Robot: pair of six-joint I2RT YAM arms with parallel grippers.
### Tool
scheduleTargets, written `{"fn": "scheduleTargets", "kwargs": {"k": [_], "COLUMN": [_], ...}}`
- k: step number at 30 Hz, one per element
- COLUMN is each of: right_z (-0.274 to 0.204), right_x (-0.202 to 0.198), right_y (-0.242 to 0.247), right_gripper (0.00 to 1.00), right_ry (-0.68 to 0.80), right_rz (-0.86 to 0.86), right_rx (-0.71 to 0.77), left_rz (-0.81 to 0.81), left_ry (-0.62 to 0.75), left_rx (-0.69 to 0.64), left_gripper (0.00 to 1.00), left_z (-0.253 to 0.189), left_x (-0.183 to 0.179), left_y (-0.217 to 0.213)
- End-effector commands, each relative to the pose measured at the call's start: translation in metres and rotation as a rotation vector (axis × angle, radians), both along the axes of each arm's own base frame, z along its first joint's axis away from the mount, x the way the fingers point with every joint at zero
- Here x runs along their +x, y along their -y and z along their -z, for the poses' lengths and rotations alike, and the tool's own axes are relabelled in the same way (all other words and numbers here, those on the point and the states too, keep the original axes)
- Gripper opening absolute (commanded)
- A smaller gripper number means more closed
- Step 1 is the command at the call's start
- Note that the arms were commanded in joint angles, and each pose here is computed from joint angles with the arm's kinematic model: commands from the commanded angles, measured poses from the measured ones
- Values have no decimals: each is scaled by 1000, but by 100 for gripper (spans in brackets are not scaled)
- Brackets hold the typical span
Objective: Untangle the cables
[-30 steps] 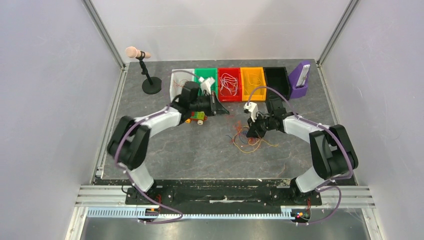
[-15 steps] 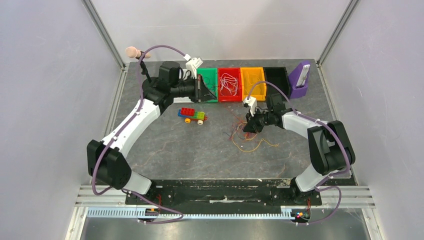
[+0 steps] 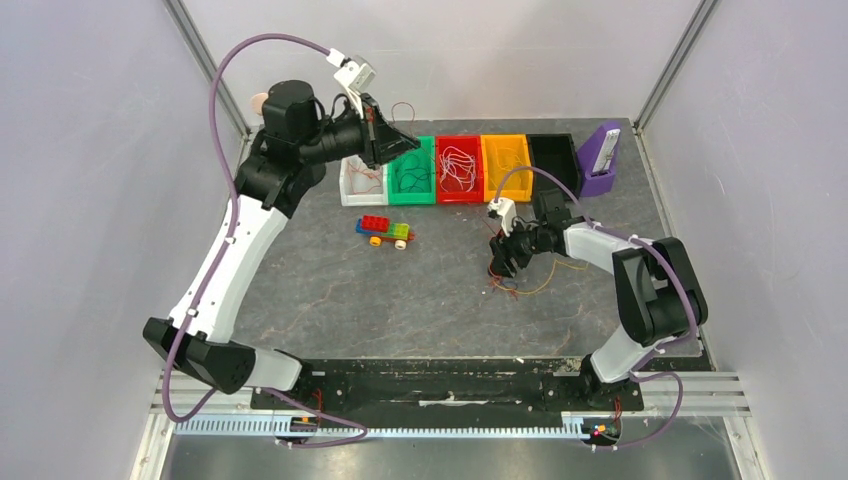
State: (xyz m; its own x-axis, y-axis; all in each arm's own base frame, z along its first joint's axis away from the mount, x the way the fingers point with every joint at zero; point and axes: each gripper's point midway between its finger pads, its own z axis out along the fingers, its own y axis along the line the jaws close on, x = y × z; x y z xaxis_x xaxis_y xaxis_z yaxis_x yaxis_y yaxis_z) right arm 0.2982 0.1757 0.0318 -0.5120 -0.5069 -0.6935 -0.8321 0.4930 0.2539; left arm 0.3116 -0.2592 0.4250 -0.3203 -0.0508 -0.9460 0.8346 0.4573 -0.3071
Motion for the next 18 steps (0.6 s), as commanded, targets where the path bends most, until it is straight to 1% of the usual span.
{"fn": "scheduleTargets", "kwargs": {"k": [1,7,12,15,17,18], "right_z": [7,11,15,5,-14,-24], "right_x": [-6,-11,-15,-18,-15,-12], "right_y": [18,22,25,21,14,11], "right_gripper": [66,64,64,65,67,71], "right_ry": [-31,-33,-57,-48,-13,7], "right_rz": [44,32,35,18,-2,-3], "right_rx": [-65,-75,-60,-24,27,47], "left_rz": [-89,-179,-249,-239,-222,-216], "left_ry": [264,402,502,518,505,495], "left_rx": [-46,-120,-150,-153,-152,-150], "left_gripper": [2,2,2,2,2,2], "left_z": [-76,-146,-189,-196,-192,-189], "left_x": [3,5,2,-2,-4,-3], "left_y": [-22,-42,-57,-58,-55,-54]}}
